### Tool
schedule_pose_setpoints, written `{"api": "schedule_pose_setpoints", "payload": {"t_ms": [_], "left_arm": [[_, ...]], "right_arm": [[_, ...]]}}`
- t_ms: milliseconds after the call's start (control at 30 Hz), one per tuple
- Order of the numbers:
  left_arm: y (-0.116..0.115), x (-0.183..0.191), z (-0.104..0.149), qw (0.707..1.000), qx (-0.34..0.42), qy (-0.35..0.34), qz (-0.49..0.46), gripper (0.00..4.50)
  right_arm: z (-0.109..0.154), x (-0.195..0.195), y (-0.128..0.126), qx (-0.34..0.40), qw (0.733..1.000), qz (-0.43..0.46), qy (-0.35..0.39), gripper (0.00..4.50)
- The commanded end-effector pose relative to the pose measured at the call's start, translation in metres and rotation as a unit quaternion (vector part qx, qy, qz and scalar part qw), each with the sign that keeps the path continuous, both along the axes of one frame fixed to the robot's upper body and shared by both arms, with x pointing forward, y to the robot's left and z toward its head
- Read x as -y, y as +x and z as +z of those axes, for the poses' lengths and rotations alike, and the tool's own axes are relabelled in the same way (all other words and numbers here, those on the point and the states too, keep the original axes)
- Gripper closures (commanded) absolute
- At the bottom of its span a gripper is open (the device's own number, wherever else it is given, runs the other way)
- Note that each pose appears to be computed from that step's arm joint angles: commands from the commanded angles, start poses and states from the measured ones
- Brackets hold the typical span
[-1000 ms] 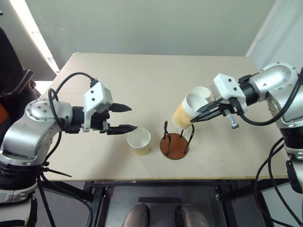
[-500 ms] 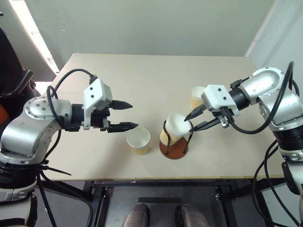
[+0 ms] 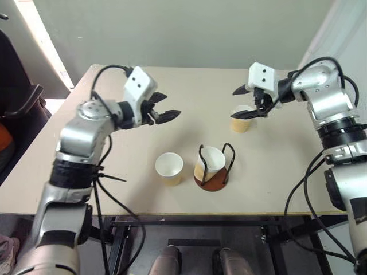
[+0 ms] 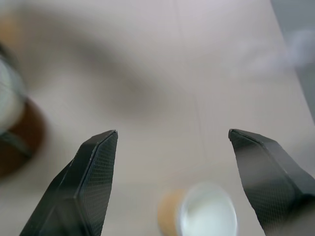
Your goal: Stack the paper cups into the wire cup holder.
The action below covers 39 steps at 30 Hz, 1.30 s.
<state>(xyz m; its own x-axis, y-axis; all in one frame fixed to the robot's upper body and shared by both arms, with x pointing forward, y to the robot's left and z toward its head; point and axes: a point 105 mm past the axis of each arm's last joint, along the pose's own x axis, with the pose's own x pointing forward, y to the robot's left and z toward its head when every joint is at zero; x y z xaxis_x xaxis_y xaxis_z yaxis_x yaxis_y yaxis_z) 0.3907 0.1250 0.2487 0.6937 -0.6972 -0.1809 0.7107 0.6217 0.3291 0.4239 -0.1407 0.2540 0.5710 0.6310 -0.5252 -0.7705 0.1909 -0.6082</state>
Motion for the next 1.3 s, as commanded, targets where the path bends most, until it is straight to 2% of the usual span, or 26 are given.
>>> {"api": "schedule_pose_setpoints", "payload": {"t_ms": [33, 267, 600, 733, 967, 1167, 1300], "left_arm": [[0.005, 0.011, 0.008, 1.000, 0.022, 0.008, -0.008, 0.84], [-0.003, 0.027, -0.002, 0.999, 0.013, 0.019, -0.041, 0.84], [-0.001, 0.028, 0.007, 0.999, 0.028, 0.008, -0.025, 0.84], [-0.004, 0.025, 0.007, 0.999, 0.029, 0.009, -0.023, 0.84], [-0.009, 0.022, 0.009, 0.999, 0.035, 0.002, -0.019, 0.84], [-0.009, 0.011, 0.008, 0.999, 0.035, 0.005, -0.003, 0.84], [-0.013, 0.004, 0.014, 0.999, 0.042, 0.008, -0.007, 0.84]], "right_arm": [[0.004, 0.010, 0.016, 0.036, 0.998, -0.042, -0.021, 0.76], [-0.013, 0.009, 0.027, 0.027, 0.997, -0.072, -0.017, 0.76], [-0.044, 0.018, 0.026, -0.014, 0.995, -0.086, -0.042, 0.76], [-0.050, 0.021, 0.023, -0.029, 0.995, -0.081, -0.049, 1.91], [-0.054, 0.022, 0.024, -0.030, 0.994, -0.089, -0.052, 4.46], [-0.050, 0.024, 0.027, -0.005, 0.994, -0.097, -0.056, 4.49], [-0.018, 0.011, 0.014, -0.015, 1.000, -0.023, -0.008, 4.49]]}}
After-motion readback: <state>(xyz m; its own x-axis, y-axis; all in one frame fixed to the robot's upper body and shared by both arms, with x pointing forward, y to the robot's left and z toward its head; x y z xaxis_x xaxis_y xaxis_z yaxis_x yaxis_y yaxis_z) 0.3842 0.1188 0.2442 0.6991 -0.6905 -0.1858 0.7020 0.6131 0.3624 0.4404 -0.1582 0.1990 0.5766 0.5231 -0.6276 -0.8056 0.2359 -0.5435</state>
